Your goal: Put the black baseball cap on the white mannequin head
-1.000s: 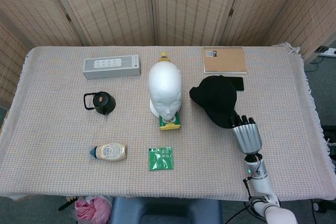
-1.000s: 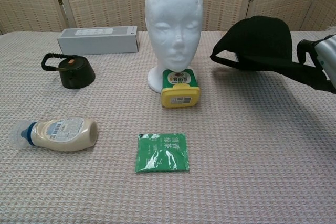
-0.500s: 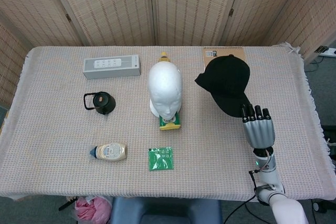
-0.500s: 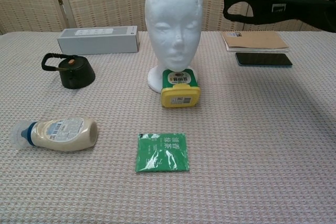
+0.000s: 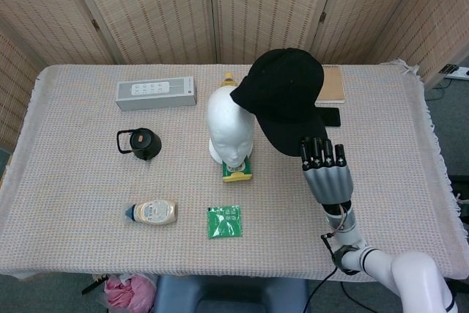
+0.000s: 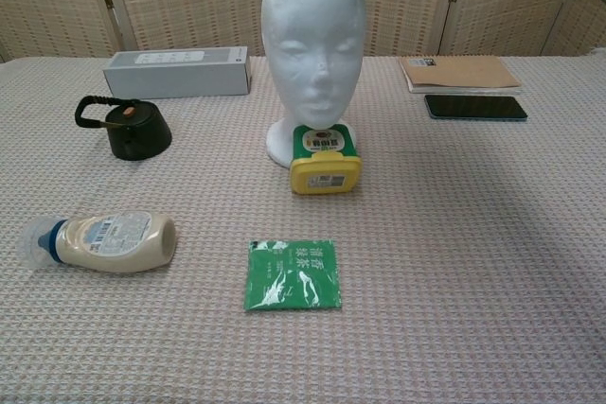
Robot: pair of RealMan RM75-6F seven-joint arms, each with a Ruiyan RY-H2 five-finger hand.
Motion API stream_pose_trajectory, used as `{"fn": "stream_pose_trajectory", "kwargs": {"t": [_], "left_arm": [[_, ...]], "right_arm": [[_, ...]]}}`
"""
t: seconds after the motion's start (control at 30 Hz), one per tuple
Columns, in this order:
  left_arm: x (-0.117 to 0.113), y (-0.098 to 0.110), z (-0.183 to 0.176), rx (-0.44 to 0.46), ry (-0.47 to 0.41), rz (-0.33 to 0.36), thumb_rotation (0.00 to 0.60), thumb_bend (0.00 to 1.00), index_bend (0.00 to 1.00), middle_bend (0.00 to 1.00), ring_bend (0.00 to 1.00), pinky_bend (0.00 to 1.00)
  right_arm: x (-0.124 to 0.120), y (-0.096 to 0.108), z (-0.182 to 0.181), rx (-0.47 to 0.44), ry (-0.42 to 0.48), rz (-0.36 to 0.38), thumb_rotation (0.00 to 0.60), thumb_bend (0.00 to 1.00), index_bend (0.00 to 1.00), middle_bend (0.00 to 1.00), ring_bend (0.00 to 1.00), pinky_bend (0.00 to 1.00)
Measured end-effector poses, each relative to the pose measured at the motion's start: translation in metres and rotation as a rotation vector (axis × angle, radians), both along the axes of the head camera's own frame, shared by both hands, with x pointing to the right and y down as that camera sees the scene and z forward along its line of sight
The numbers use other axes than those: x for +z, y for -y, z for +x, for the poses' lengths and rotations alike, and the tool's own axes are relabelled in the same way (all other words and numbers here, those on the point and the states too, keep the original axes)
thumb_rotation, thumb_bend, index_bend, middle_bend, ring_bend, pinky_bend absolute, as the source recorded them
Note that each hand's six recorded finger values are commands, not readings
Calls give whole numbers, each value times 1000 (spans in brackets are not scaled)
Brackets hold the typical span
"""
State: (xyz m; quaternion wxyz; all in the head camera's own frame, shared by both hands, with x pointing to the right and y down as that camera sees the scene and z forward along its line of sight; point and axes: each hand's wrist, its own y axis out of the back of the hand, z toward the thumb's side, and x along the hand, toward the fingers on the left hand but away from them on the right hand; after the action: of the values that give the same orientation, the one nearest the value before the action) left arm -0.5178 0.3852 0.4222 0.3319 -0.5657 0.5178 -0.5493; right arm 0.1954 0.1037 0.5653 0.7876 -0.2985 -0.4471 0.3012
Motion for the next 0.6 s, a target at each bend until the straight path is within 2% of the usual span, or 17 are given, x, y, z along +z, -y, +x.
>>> {"fn": "stream_pose_trajectory", "kwargs": {"t": [0.17, 0.33, 0.6], "left_arm": [[-1, 1, -6, -11, -20, -10, 600, 86, 197, 49, 42, 136], [-3, 1, -9, -12, -29, -17, 600, 86, 198, 49, 42, 136], [-6, 0, -14, -19, -44, -17, 600, 86, 198, 49, 42, 136]], "right_arm": [[-14, -4, -49, -25, -72, 16, 600, 631, 767, 722, 736, 942], [-14, -10, -86, -38, -160, 33, 600, 627, 767, 718, 736, 942], [-8, -21, -120, -21, -217, 41, 600, 628, 767, 717, 736, 942]]}}
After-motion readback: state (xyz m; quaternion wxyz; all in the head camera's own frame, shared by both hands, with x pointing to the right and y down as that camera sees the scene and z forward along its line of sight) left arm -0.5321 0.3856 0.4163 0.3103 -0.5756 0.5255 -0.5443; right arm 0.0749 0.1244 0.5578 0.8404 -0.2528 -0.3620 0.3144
